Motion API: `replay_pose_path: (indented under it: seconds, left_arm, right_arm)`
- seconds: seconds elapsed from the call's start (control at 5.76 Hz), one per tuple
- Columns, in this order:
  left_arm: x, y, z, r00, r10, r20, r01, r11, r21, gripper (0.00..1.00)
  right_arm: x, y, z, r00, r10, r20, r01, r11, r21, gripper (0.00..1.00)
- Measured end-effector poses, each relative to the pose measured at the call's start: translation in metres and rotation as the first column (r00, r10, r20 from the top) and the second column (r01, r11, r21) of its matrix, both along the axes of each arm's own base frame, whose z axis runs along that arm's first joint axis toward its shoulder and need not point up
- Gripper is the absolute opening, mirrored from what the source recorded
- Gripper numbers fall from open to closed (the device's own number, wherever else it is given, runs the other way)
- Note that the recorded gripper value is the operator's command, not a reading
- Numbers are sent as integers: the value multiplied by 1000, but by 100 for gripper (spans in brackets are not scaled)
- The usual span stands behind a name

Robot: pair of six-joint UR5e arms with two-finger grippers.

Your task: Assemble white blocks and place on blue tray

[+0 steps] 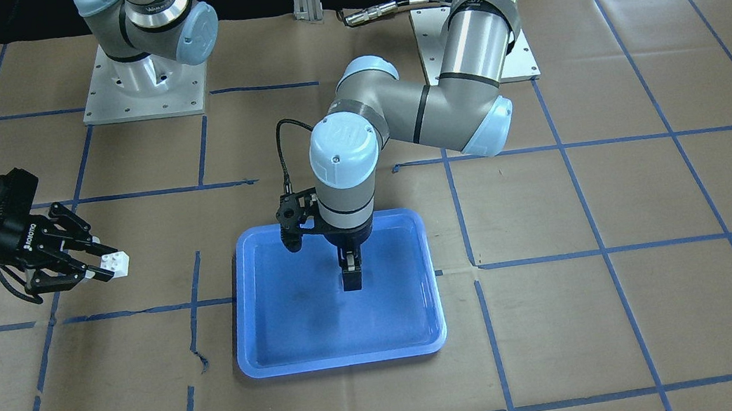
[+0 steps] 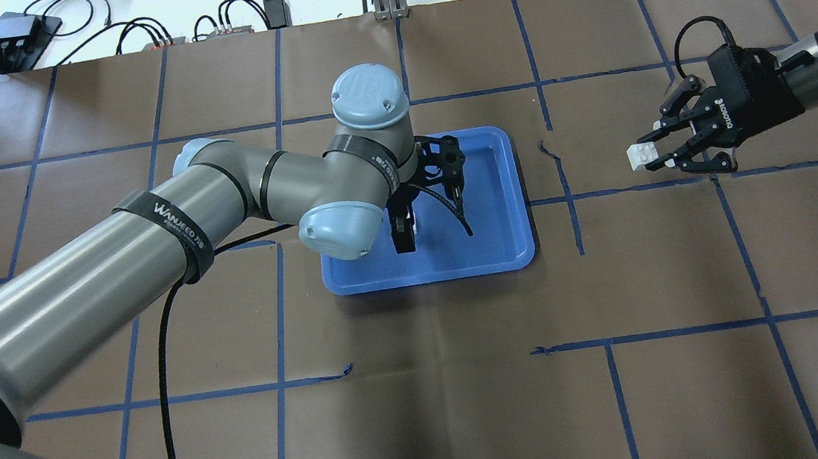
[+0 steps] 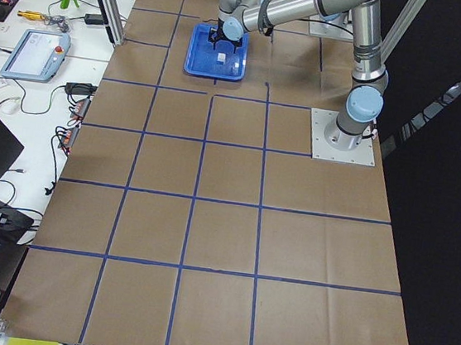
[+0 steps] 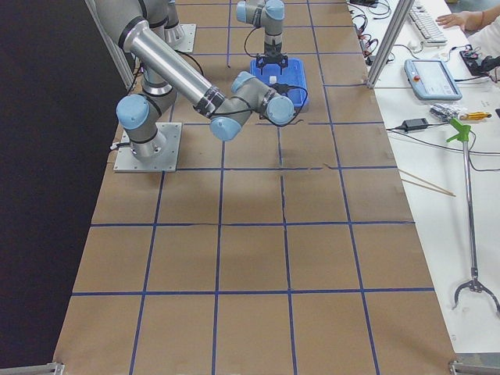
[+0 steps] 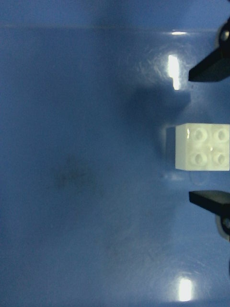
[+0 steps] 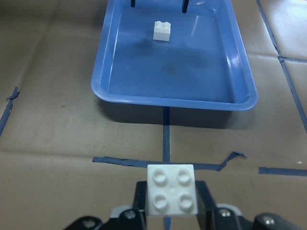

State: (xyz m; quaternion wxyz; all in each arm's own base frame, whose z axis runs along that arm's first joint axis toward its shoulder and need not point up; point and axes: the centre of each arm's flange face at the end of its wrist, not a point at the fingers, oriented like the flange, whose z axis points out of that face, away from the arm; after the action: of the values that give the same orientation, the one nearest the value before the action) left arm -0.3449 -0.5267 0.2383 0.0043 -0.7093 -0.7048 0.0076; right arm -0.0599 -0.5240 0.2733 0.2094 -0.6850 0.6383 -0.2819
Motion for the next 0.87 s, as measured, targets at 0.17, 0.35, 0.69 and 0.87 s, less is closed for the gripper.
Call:
replay_pose_path:
  seconds: [0.17, 0.35, 0.69, 0.87]
  left_arm:
    - [17, -2, 42, 999, 51, 8, -52, 999, 15, 99]
    - [47, -9, 84, 989, 150, 16, -150, 988, 29, 99]
    - [113, 1, 163, 923, 379, 59, -383, 920, 80, 99]
    - [134, 13, 188, 850, 522, 72, -527, 847, 72, 99]
  right_arm:
    - [13, -3, 0, 1000, -17, 9, 17, 1000, 3, 22]
    - [35, -6, -4, 1000, -28, 2, 28, 1000, 2, 22]
    - [103, -9, -13, 997, -77, -15, 77, 997, -17, 21]
    - [146, -9, -14, 996, -92, -16, 92, 996, -21, 21]
